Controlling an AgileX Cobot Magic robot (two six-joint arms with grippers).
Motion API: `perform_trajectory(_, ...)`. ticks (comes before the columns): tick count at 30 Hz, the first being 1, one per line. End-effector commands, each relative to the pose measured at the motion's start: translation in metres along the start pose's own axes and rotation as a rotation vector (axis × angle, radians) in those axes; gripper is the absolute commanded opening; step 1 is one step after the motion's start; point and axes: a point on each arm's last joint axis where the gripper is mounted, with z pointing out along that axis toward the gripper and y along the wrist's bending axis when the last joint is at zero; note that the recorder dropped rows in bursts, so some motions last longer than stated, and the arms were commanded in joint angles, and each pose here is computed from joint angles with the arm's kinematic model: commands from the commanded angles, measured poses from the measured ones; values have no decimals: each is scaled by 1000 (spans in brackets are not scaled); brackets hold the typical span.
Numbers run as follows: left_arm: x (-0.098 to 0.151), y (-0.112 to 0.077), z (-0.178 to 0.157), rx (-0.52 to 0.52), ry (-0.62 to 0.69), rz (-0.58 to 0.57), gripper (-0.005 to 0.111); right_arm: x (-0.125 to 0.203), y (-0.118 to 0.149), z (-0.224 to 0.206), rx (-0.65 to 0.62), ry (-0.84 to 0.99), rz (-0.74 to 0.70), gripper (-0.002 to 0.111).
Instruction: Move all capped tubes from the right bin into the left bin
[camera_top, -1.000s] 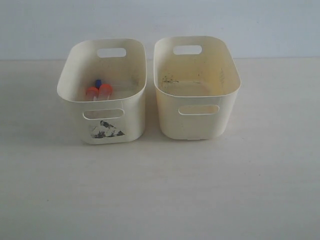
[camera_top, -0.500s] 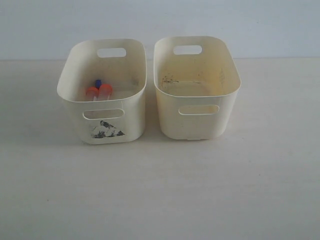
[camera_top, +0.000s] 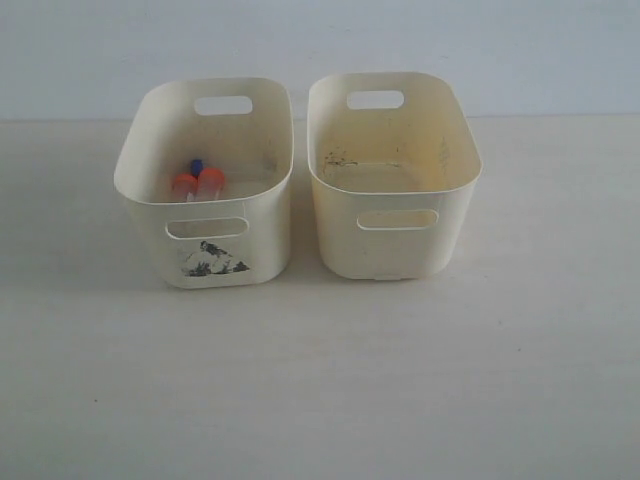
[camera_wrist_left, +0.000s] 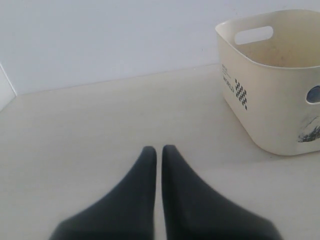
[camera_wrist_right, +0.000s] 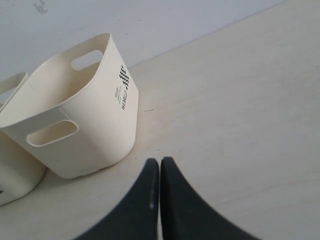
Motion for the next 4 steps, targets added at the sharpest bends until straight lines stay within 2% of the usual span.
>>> perform_trajectory(1,-2,0,-1,-1,-15,-13,4,-1,0,-1,-3,-12,-6,0)
perform_trajectory(4,-2,0,-1,-1,-15,-13,4,-1,0,-1,-3,-12,-6,0)
